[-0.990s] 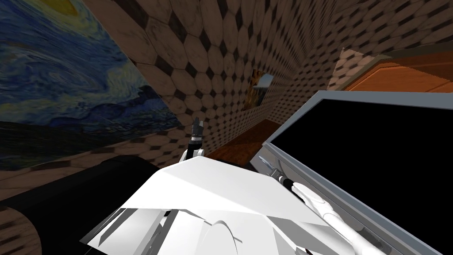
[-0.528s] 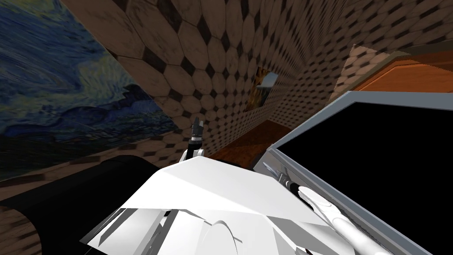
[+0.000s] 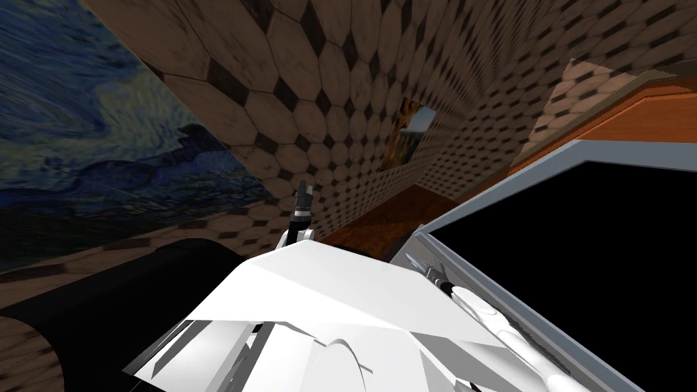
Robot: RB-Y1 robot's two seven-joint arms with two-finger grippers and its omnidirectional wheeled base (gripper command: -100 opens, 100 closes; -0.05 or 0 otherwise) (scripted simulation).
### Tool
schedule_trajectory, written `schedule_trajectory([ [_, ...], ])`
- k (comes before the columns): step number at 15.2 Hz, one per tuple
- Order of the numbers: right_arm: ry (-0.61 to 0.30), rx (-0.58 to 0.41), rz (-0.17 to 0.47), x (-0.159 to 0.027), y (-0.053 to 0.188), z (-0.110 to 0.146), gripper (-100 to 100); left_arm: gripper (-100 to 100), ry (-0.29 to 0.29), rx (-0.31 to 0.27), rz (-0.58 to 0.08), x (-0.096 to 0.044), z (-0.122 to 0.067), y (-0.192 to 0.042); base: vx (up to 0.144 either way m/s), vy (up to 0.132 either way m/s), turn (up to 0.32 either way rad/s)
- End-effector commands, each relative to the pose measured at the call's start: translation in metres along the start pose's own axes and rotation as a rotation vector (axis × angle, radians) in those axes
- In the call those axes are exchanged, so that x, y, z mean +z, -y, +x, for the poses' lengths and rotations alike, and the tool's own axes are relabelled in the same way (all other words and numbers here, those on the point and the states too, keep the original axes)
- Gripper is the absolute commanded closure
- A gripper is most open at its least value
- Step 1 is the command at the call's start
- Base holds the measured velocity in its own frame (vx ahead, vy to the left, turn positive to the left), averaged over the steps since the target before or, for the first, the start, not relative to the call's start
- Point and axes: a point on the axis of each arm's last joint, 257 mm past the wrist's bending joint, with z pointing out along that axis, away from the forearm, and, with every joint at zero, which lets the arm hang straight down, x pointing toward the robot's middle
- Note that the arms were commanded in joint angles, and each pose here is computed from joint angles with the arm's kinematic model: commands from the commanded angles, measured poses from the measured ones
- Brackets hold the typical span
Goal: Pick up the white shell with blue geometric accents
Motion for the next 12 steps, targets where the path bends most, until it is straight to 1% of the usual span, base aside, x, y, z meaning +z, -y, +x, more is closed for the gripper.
schedule_trajectory([
  [1, 0.000, 0.000, 0.000, 0.000, 0.000, 0.000, -100, 0, 0.000, 0.000, 0.000, 0.000, 0.000, 0.000, -0.020, -0.045, 0.022],
  [2, -0.001, 0.000, 0.002, 0.000, 0.000, 0.000, 100, 0, 0.000, 0.000, 0.000, 0.000, 0.000, 0.000, -0.006, -0.018, 0.003],
  [6, 0.001, 0.003, 0.002, 0.000, 0.001, -0.001, 100, 0, 0.000, 0.000, 0.000, 0.000, 0.000, 0.000, 0.000, -0.004, 0.001],
  [7, -0.001, -0.005, -0.001, -0.005, 0.006, 0.004, 100, 0, 0.000, 0.000, 0.000, 0.000, 0.000, 0.000, 0.003, 0.027, -0.071],
  [11, 0.002, -0.020, -0.008, -0.014, 0.017, 0.013, 100, 0, 0.000, 0.000, 0.000, 0.000, 0.000, 0.000, 0.016, 0.070, -0.077],
  [12, 0.000, -0.016, -0.005, -0.011, 0.013, 0.010, 100, 0, 0.000, 0.000, 0.000, 0.000, 0.000, 0.000, 0.010, 0.052, -0.033],
])
